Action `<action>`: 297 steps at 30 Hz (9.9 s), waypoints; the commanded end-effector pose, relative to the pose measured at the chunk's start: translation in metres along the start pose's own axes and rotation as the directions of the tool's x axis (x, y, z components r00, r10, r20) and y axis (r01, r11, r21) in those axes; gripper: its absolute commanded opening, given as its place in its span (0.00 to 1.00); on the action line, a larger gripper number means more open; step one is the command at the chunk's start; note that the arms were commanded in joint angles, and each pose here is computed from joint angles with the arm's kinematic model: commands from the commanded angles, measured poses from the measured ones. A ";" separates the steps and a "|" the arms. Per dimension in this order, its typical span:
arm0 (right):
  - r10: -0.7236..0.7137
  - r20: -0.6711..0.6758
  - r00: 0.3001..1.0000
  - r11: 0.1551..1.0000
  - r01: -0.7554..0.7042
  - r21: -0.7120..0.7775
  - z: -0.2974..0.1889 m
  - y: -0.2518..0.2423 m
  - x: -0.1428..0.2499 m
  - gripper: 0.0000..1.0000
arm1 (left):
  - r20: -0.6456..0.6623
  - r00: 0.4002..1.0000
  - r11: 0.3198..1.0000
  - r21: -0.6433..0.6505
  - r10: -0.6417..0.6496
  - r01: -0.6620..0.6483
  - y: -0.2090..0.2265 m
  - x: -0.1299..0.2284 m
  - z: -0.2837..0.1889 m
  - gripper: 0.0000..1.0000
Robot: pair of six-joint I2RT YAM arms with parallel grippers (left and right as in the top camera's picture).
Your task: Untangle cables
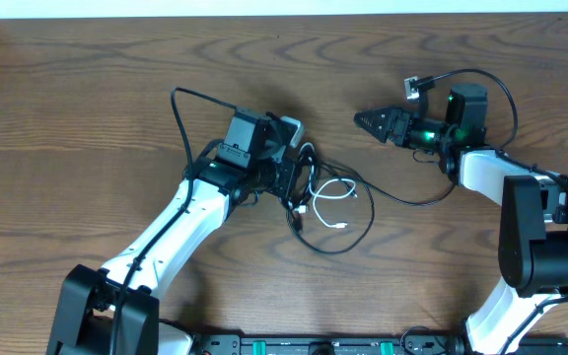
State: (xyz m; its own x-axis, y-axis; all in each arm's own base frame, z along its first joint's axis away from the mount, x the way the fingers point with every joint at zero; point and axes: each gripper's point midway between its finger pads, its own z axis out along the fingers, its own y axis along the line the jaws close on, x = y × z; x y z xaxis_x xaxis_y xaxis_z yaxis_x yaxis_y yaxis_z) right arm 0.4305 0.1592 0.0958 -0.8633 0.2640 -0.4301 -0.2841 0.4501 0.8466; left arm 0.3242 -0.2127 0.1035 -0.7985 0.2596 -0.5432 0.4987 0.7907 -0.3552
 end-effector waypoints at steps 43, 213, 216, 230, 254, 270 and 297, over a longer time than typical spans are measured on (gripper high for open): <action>-0.023 0.004 1.000 1.000 0.023 -0.002 -0.001 0.002 -0.003 0.99 | 0.041 0.999 1.000 -0.006 0.018 -0.018 -0.002 -0.011 -0.006 0.07; 0.142 -0.137 0.980 0.953 -0.099 0.285 -0.033 0.100 0.059 0.61 | 0.362 0.901 0.902 0.426 -0.240 0.068 -0.092 -0.129 -0.092 0.08; 0.225 -0.089 0.970 0.921 -0.182 0.344 -0.029 0.085 0.057 0.61 | 0.364 0.909 0.882 0.471 -0.202 0.007 -0.104 -0.128 -0.098 0.08; 0.298 -0.027 0.954 0.908 -0.274 0.318 0.000 0.078 0.047 0.60 | 0.334 0.924 0.859 0.512 -0.188 -0.011 -0.113 -0.121 -0.099 0.08; 0.223 0.069 0.972 0.828 -0.226 0.513 0.003 0.048 0.052 0.49 | 0.340 0.934 0.767 0.627 -0.111 -0.137 -0.140 -0.116 -0.114 0.08; 0.070 0.234 0.970 0.308 -0.244 0.919 -0.107 -0.039 0.056 0.41 | 0.453 0.876 0.824 0.552 -0.166 -0.129 -0.078 -0.143 -0.142 0.08; -0.092 0.015 0.996 0.656 0.049 0.753 -0.100 -0.002 0.008 0.36 | 0.302 0.896 0.887 -0.230 -0.327 0.401 0.121 -0.047 -0.102 0.07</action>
State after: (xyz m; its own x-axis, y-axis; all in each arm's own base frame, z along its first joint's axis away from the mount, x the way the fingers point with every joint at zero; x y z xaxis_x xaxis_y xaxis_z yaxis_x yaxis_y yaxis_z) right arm 0.3839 0.0873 0.1012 -0.8489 0.2707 -0.4539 0.1348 0.9414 0.3092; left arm 0.3711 -0.1254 0.1663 -0.8400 -0.1954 -0.5062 0.1765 0.7838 -0.5954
